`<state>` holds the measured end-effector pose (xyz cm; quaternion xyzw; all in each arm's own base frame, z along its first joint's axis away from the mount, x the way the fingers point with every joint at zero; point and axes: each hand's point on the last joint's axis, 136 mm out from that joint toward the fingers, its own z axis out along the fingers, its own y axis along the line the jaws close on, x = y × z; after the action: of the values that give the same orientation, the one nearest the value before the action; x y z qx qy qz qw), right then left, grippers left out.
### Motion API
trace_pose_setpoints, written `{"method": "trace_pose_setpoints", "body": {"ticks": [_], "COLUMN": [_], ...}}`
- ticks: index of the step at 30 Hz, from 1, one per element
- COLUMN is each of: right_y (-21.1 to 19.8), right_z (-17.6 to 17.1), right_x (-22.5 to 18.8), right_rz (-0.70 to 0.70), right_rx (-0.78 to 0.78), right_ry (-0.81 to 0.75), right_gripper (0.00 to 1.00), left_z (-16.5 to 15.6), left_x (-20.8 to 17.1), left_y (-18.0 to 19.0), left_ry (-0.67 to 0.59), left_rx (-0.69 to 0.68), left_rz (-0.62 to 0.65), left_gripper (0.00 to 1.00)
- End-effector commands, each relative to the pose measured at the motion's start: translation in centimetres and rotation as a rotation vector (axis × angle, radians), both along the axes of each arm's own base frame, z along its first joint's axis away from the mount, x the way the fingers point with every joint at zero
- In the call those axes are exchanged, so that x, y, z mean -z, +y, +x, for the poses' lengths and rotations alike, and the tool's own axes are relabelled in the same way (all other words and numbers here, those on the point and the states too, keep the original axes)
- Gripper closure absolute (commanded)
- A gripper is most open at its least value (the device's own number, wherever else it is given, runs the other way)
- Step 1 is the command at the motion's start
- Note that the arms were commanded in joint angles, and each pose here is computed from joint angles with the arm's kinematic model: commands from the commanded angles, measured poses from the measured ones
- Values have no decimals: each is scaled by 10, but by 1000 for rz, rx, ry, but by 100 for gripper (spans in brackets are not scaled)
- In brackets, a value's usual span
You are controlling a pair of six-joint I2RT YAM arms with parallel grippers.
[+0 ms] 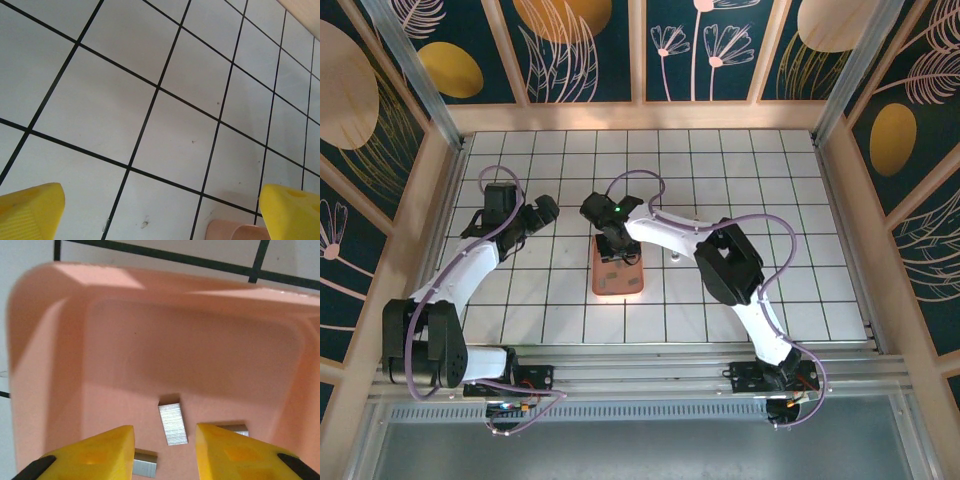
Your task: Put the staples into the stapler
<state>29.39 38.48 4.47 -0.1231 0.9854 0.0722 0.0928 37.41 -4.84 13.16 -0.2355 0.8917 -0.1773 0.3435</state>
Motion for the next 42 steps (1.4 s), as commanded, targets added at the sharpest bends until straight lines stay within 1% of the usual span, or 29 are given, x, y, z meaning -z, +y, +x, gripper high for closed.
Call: {"method": "trace_pose_setpoints", "body": {"ticks": [1,5,12,22,28,34,38,42], "right_y": [-8,-6,-1,-10,-11,-12,-10,-8], "right_z": [3,7,13,9,6,3,7,6], "right_x": [3,6,10,25,33,40,42,44], "right_rz": [-47,-42,-44,-105,-111,-106,-101,-97], "right_rx": [20,23,17,3,-9,-7,-14,-16], "right_ry": [5,10,9,37,60,74,70,83], "right_gripper": [64,64,67,66,72,73,74,80], "left_z": [-4,-2,-2,-3,-2,-1,-1,0], "left_x": [1,-1,-1,-2,-2,-2,-1,0], "left_y": [3,5,4,4,4,3,3,2], "left_ry": [-4,-13,-21,-32,-37,-36,-32,-27], "left_rx": [-19,-22,-2,-13,-12,-8,-2,5], "left_rz": [0,10,21,13,9,8,13,11], "left_gripper": [1,1,1,1,1,1,1,1]}}
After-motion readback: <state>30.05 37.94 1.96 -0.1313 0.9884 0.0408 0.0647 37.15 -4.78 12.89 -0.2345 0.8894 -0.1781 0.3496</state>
